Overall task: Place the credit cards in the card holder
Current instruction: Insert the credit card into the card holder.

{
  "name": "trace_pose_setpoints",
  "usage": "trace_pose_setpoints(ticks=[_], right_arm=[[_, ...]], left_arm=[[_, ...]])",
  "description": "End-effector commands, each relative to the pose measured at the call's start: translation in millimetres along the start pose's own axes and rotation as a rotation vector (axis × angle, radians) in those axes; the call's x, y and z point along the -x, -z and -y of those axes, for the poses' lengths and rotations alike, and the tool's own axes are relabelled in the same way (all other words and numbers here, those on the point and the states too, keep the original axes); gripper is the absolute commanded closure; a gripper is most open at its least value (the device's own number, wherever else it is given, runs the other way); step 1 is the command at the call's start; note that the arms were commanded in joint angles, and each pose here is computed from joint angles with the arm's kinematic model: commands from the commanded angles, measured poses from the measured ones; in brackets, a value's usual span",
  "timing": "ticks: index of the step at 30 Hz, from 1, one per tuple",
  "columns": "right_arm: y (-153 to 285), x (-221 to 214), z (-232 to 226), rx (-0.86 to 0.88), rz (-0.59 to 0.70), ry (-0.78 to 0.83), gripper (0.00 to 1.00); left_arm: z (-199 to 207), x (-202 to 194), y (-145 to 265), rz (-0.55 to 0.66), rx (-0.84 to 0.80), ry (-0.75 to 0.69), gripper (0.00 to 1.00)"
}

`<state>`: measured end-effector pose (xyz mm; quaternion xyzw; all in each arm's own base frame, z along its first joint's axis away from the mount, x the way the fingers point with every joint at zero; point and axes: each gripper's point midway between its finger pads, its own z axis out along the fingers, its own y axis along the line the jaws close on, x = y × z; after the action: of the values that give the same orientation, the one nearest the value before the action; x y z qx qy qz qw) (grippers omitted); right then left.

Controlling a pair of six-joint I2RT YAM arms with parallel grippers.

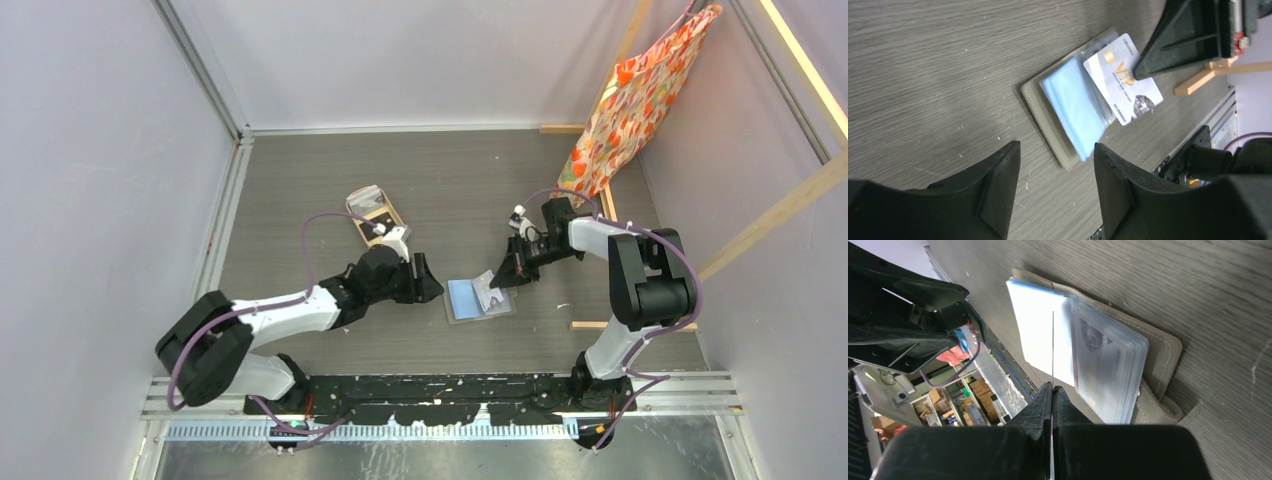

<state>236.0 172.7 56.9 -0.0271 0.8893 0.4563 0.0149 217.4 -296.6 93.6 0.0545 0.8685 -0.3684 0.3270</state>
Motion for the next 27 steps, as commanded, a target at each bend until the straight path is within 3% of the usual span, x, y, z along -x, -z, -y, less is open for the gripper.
trace_pose_setpoints(ticks=[1,12,18,27], right_arm=[[3.9,11.2,-0.8,-0.071,0.035,0.019,0.99],[2.1,12.7,6.1,-0.114,0.034,0.019,0.99],[-4.4,8.6,0.3,-0.085,0.000,0.040,0.99],[-4.2,10.7,2.6,-0.111,-0.026,0.108,0.99]], left_arm=[[18.2,11.5,-24.3,0.051,-0.038,0.083,0.45],[25.9,-9.1,-56.4,-0.016,-0.076,0.186,0.46],[12.7,-22.2,-62.4,-0.069,-0.003,0.197,0.70],[-17.0,-40.6,-62.0,-0.158,0.196,0.203,0.77]])
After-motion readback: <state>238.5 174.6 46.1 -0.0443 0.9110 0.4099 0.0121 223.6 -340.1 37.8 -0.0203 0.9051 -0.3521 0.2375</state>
